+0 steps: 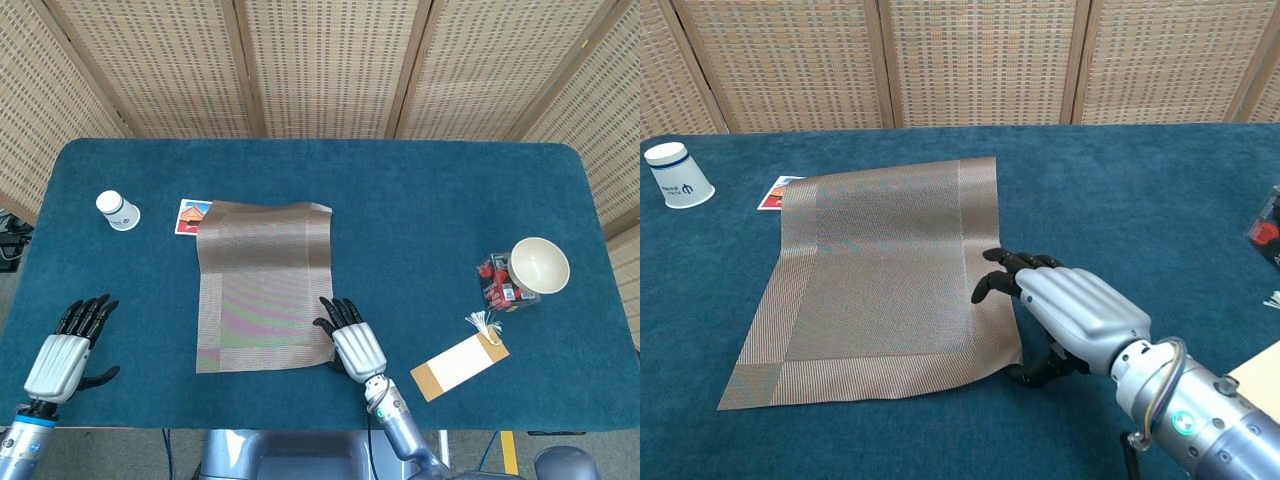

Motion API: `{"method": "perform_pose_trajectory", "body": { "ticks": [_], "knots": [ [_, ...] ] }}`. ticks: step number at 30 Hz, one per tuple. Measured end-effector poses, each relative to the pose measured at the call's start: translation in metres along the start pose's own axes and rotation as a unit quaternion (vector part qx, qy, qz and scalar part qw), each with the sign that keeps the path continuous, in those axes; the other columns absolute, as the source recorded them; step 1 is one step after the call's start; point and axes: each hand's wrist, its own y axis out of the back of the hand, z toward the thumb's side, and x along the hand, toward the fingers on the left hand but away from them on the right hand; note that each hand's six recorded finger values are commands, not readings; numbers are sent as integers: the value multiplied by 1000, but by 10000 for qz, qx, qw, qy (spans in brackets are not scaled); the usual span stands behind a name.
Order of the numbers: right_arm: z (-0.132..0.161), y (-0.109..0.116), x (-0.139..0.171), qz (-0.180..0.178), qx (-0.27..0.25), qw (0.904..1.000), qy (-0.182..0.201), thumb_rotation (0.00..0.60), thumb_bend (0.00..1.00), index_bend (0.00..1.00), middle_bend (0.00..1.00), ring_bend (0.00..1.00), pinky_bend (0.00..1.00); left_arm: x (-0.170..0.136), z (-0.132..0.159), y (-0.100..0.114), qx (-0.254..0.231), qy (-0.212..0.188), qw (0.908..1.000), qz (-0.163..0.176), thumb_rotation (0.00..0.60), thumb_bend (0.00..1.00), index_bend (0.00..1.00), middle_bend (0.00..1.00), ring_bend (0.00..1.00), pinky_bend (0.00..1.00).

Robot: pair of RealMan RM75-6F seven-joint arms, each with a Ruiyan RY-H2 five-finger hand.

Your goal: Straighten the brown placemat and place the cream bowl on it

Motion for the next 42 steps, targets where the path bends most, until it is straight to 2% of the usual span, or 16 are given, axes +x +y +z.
{"method": "perform_pose_trajectory", "body": {
  "ticks": [4,11,20,32,42],
  "knots": [
    [0,-3,-4,-16,-24,10000,-13,600,483,459,12,0,0,0,-1,-1,-5,16,10000,-46,600,176,7,0,0,0],
    [-1,-4,-9,-253,77,9997,7,600,490,601,124,0,0,1,-2,-1,-30,31,10000,-49,600,176,11,0,0,0],
    [1,-5,-11,-395,-37,9992,3,600,589,625,133,0,1,1,-1,-2,-32,32,10000,-75,600,177,12,0,0,0],
    [2,-6,-10,-463,-81,9989,-40,600,557,718,208,0,2,2,-3,-4,-51,57,9999,-129,600,177,12,0,0,0],
    [-2,4,-7,-603,-10,9982,-42,600,555,737,213,0,1,2,-2,-4,-35,54,9999,-121,600,176,12,0,0,0]
  ]
}}
